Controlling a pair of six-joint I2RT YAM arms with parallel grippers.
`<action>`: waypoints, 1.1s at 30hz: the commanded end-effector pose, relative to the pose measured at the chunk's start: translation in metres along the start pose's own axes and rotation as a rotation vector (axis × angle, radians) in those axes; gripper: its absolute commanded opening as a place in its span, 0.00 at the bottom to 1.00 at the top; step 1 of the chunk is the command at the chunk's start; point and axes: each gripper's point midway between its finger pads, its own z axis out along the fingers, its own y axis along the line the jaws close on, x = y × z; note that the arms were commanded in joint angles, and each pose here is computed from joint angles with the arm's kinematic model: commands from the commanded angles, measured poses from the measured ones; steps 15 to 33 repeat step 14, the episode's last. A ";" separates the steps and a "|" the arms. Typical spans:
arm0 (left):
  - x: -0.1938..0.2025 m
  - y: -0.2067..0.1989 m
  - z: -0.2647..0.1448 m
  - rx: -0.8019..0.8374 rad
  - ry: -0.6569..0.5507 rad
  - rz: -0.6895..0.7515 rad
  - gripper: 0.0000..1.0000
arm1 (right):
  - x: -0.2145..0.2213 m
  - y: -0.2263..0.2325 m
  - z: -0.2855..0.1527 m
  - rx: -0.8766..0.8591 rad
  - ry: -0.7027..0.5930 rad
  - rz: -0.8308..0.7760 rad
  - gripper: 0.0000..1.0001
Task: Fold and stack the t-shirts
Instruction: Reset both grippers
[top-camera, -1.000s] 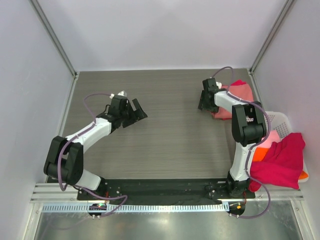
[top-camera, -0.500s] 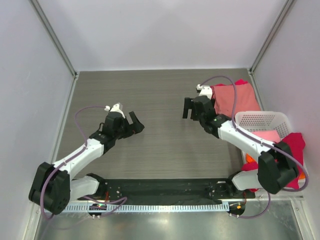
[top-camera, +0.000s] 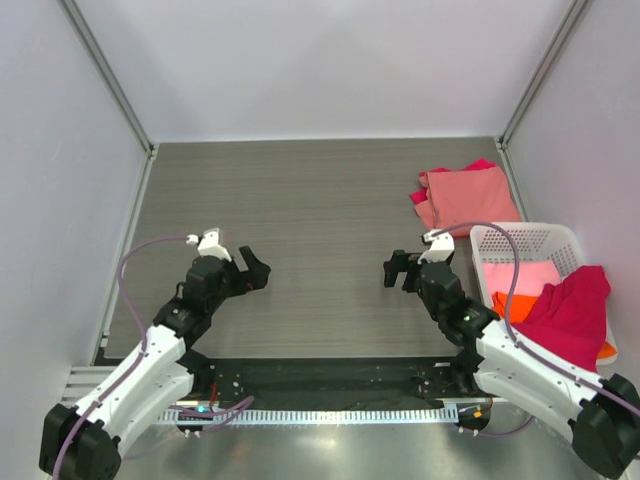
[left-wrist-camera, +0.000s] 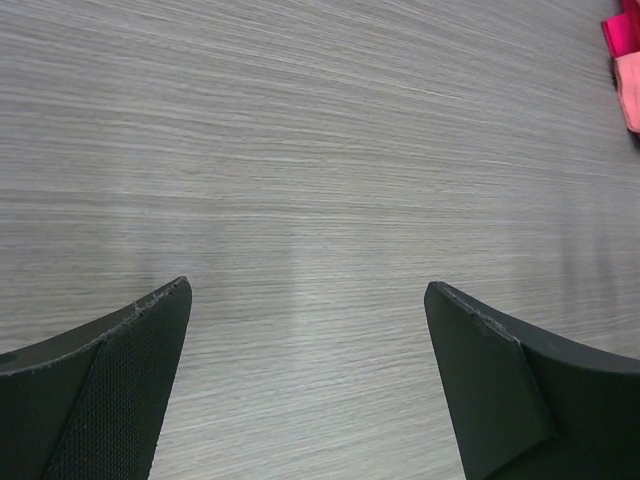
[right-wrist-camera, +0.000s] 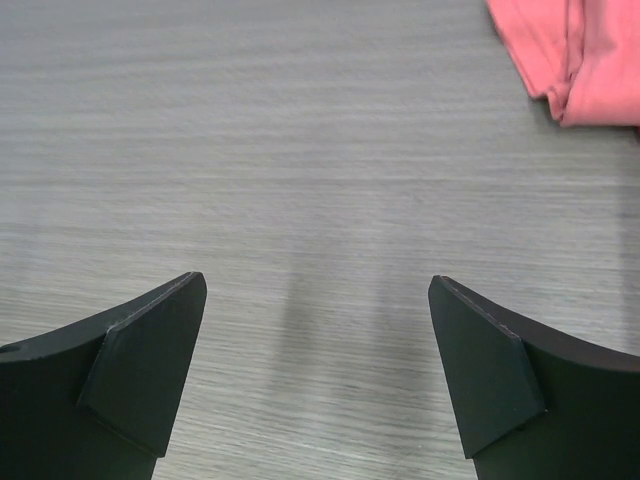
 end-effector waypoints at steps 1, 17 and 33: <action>-0.004 0.009 -0.003 -0.011 -0.064 0.033 0.99 | -0.023 0.000 -0.009 -0.018 -0.123 0.093 1.00; -0.009 0.013 -0.014 -0.012 -0.114 0.030 1.00 | -0.028 -0.011 -0.015 0.023 -0.175 0.132 1.00; -0.009 0.013 -0.014 -0.012 -0.114 0.030 1.00 | -0.028 -0.011 -0.015 0.023 -0.175 0.132 1.00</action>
